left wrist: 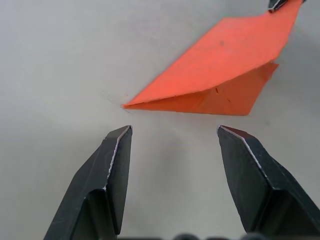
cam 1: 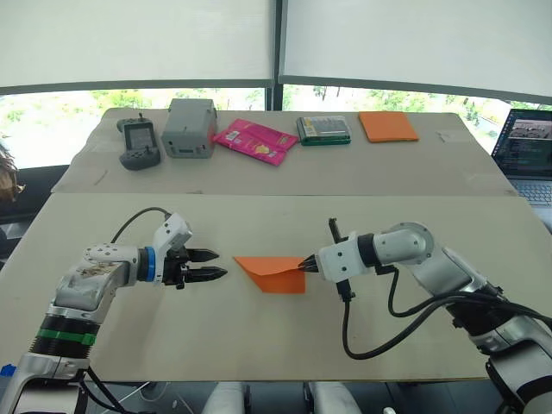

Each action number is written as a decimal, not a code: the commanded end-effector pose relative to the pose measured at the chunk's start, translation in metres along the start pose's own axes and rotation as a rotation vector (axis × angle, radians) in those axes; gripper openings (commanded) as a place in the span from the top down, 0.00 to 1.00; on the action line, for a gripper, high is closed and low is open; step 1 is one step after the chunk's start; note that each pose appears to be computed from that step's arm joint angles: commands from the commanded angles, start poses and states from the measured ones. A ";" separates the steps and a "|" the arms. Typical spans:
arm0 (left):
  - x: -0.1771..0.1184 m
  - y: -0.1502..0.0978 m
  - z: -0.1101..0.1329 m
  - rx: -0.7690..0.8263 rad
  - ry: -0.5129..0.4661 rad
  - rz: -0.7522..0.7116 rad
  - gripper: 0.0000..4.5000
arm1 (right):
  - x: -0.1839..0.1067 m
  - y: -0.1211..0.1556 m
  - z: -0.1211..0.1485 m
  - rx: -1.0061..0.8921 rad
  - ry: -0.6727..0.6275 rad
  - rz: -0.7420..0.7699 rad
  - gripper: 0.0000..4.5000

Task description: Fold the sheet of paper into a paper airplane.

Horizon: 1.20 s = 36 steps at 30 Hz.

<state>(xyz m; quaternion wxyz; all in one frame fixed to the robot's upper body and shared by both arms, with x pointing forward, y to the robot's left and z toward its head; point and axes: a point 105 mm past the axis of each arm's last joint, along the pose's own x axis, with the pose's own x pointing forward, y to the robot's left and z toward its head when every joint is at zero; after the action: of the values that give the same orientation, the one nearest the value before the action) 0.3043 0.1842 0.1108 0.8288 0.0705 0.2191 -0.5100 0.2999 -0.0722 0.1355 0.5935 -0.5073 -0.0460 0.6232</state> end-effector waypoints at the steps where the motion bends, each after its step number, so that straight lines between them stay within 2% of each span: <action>1: -0.009 -0.006 0.011 0.030 -0.055 -0.003 0.36 | 0.003 -0.006 -0.002 -0.201 -0.044 0.030 0.99; 6: -0.005 -0.012 0.017 0.033 -0.083 -0.005 0.36 | 0.014 0.001 -0.011 -0.274 -0.066 0.044 0.99; 9: -0.003 -0.012 0.017 0.037 -0.081 -0.002 0.36 | 0.014 -0.005 -0.011 -0.270 -0.083 -0.008 0.99; 13: 0.002 -0.013 0.026 0.047 -0.109 -0.027 0.36 | 0.006 -0.014 -0.006 -0.244 -0.115 -0.062 0.75; 17: 0.007 -0.007 0.047 0.057 -0.176 -0.047 0.36 | -0.010 -0.023 -0.001 -0.259 -0.105 -0.112 0.41; 20: 0.010 0.003 0.061 0.070 -0.222 -0.035 0.36 | -0.030 -0.029 -0.002 -0.116 -0.084 -0.175 0.18; 21: 0.010 0.006 0.064 0.073 -0.232 -0.035 0.46 | -0.036 -0.030 -0.001 -0.085 -0.078 -0.195 0.08; 22: 0.012 0.009 0.066 0.078 -0.239 -0.033 0.48 | -0.041 -0.029 0.000 -0.068 -0.066 -0.211 0.03; 25: 0.016 0.014 0.068 0.081 -0.242 -0.036 0.69 | -0.049 -0.027 0.002 -0.011 -0.050 -0.239 0.00; 29: 0.039 0.016 0.052 0.151 -0.140 -0.070 0.99 | -0.061 -0.037 0.007 0.181 -0.083 -0.389 0.00; 33: 0.052 0.011 0.036 0.146 -0.105 -0.137 0.99 | -0.062 -0.037 0.012 0.339 -0.120 -0.457 0.00; 36: 0.058 0.013 0.017 0.140 -0.057 -0.148 0.99 | -0.052 -0.025 0.024 0.524 -0.199 -0.419 0.00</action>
<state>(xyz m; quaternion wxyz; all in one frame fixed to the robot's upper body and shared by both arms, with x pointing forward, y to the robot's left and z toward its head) 0.3429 0.1366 0.1017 0.7921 0.0826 0.1682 -0.5809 0.2988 -0.0981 0.1861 0.8055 -0.2891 -0.0464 0.5152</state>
